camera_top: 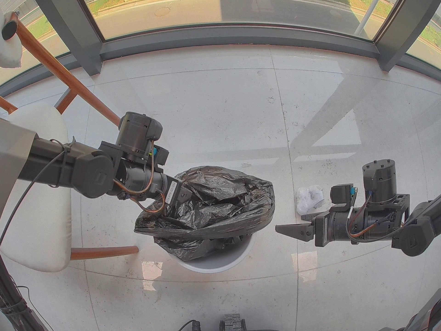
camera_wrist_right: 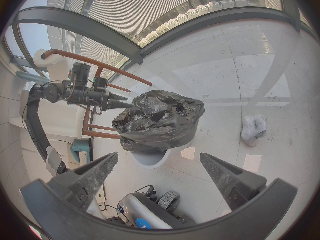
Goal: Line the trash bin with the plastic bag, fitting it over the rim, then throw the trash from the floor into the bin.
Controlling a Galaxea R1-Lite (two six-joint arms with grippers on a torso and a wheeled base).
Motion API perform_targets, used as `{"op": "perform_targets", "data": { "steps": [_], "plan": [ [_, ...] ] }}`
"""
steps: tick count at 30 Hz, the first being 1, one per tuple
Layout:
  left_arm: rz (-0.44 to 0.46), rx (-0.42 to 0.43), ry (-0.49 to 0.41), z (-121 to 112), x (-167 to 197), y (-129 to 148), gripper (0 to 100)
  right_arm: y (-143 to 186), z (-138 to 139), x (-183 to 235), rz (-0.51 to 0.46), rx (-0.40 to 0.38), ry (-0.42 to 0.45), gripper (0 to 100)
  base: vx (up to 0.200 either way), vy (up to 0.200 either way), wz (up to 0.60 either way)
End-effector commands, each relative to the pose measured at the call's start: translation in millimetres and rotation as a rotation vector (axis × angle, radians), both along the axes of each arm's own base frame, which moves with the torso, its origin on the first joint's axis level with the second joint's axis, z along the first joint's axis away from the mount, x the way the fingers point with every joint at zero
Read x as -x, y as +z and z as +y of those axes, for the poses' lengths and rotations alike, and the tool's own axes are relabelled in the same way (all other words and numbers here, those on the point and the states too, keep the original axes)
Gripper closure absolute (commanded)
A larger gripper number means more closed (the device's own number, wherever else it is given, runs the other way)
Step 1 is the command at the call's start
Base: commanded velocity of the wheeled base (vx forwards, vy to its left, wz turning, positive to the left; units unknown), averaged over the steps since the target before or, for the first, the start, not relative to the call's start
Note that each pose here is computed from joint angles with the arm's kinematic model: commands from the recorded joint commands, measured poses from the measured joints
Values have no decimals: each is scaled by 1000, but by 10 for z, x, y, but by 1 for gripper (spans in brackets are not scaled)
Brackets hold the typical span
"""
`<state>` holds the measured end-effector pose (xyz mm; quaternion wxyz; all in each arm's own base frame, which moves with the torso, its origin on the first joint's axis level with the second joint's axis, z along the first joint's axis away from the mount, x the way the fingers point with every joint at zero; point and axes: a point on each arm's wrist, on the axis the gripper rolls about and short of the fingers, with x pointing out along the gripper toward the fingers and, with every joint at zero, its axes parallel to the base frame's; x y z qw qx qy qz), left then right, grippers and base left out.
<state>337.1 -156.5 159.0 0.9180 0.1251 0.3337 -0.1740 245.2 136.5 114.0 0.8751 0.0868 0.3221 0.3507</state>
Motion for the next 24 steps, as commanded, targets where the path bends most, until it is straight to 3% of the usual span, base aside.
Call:
{"op": "perform_targets", "data": {
  "steps": [1, 5, 9, 14, 18, 20, 24],
  "plan": [
    [15, -17, -9, 141, 252, 35, 0, 1, 48, 60, 44, -30, -10, 0, 0, 0, 0],
    [-15, 14, -15, 192, 461, 221, 0, -10, 104, 97, 98, -63, -28, 0, 0, 0, 0],
    [-26, 41, -59, 100, 672, 320, 0, -11, 201, 122, 124, -78, -25, 0, 0, 0, 0],
    [40, 100, -19, 36, 740, 459, 0, -41, 326, 83, 195, -82, -49, 0, 0, 0, 0],
    [224, 124, 88, 10, 847, 511, 0, 98, 421, 19, 281, -116, -133, 0, 0, 0, 0],
    [267, 145, 130, -4, 877, 485, 0, 115, 428, 16, 297, -113, -144, 0, 0, 0, 0],
    [400, 276, 392, -86, 767, 264, 0, 101, 428, 15, 305, -90, -164, 0, 0, 0, 0]
  ]
}}
